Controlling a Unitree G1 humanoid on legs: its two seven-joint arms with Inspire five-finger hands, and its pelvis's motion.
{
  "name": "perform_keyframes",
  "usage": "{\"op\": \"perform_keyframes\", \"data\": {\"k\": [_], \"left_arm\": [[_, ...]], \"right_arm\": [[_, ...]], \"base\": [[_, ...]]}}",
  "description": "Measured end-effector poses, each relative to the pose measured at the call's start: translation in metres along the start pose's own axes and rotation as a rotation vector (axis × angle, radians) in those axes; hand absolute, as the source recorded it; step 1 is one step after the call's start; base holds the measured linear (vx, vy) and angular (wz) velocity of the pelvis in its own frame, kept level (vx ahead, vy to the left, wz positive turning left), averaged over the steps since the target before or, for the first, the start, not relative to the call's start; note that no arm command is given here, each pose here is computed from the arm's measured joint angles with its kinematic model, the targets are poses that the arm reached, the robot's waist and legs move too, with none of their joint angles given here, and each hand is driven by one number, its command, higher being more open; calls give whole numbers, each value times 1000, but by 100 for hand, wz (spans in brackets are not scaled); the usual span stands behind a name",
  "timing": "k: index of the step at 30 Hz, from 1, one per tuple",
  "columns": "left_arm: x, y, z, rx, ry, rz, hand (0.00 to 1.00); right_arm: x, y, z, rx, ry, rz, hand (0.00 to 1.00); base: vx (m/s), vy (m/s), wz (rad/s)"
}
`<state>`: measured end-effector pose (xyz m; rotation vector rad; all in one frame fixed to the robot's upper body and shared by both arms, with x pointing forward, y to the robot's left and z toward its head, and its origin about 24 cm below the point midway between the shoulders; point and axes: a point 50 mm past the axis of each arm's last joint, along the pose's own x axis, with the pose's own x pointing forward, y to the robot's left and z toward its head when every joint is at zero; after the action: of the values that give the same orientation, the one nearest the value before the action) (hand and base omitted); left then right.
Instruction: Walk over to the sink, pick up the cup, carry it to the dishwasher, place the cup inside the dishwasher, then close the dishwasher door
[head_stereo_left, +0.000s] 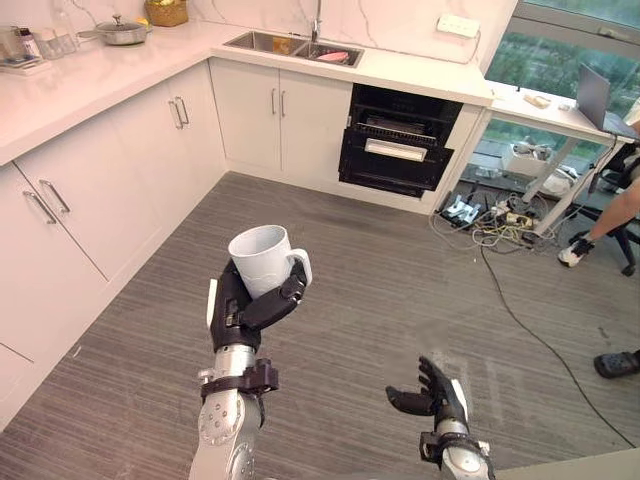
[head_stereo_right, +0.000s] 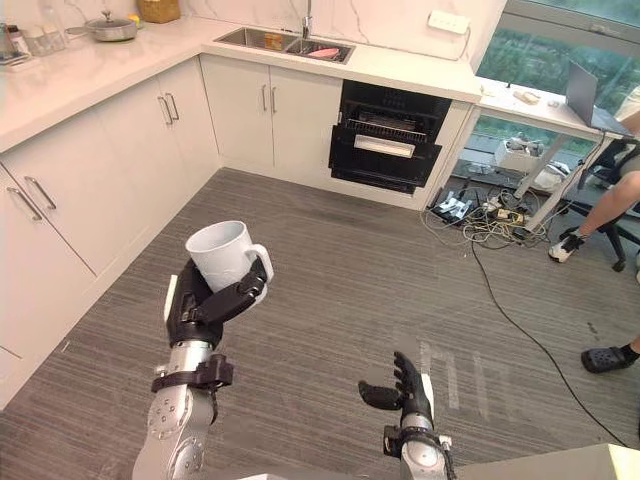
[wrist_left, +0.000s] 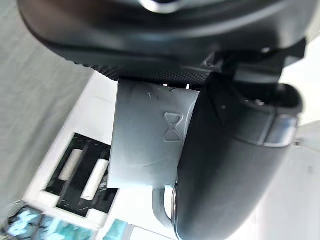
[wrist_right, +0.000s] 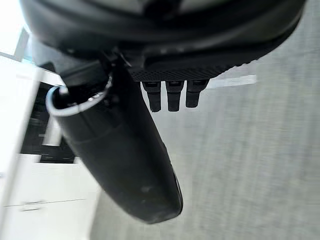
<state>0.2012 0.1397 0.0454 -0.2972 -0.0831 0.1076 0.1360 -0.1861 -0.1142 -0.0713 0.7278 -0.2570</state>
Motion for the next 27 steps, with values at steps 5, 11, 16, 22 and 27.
{"op": "perform_keyframes", "data": {"k": [5,11,16,22,27], "left_arm": [[5,7,5,17,-12,5,30],[6,11,18,29,-67,18,30],[9,6,22,43,-82,-15,30],[11,-19,17,-20,-72,-84,30],[7,-26,14,-74,-66,-89,30]], "right_arm": [[17,-9,21,-32,-37,-35,90],[25,-20,38,-33,-83,-81,90],[22,-7,41,-44,-99,-35,90],[16,-17,62,-49,-203,-59,90],[0,-15,52,-33,-215,-50,90]], "base": [[5,-11,3],[17,82,26],[304,-33,46],[557,-218,62],[585,-262,50]]}}
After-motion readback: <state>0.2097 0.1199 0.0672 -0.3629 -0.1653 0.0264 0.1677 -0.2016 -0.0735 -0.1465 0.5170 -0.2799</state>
